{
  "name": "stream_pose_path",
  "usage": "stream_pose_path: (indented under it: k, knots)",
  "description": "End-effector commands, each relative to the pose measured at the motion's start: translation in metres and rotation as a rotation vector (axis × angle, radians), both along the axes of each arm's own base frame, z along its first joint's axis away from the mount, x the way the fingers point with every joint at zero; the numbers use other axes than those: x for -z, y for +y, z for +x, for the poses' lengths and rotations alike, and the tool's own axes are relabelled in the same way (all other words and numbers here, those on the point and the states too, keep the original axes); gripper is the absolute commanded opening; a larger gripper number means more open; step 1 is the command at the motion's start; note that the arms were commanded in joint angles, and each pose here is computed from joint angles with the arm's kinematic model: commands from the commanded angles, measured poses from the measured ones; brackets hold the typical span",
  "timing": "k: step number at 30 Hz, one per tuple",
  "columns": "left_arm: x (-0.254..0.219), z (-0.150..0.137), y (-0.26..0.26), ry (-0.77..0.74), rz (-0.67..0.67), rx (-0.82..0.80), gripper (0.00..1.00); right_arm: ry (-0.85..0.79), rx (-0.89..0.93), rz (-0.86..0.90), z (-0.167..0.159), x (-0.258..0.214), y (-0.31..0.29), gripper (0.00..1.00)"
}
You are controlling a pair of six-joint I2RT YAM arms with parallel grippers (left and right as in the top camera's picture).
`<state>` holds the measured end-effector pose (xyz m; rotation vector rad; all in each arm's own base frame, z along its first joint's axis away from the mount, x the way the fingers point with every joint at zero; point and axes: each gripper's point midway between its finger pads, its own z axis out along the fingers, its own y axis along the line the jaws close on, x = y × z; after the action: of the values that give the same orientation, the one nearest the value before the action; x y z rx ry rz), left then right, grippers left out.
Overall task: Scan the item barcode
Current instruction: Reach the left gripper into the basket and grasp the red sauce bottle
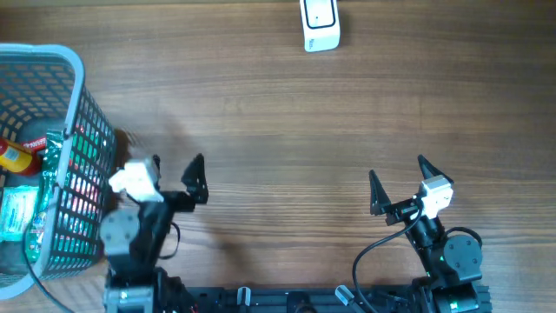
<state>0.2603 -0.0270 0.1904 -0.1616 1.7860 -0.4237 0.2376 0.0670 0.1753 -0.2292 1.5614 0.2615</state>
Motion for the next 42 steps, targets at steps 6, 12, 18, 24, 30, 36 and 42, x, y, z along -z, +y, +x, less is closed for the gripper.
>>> stream_pose_path:
  k: [6,12,18,24,30,36,42]
  knots:
    - [-0.088,0.068,-0.005,0.031,-0.029,0.064,1.00,-0.001,-0.011,-0.002,0.000,0.000,0.002,1.00]
    - [-0.101,0.087,-0.030,0.061,-0.073,0.225,1.00,0.000,-0.011,-0.002,0.000,0.001,0.002,1.00]
    - [-0.089,0.069,-0.057,0.135,-0.139,0.401,1.00,0.000,-0.011,-0.001,0.000,0.000,0.002,1.00]
    - [-0.105,0.064,-0.070,0.071,-0.147,0.495,1.00,0.000,-0.011,-0.001,0.000,0.000,0.002,1.00]
    - [-0.160,0.070,-0.057,-0.085,-0.207,0.449,1.00,0.000,-0.011,-0.002,0.000,0.001,0.002,1.00]
    - [-0.213,0.074,-0.014,-0.139,-0.179,0.281,1.00,0.000,-0.011,-0.002,0.000,0.001,0.002,1.00]
    - [-0.235,0.070,0.053,-0.067,-0.173,-0.088,1.00,0.000,-0.011,-0.002,0.000,0.001,0.002,1.00]
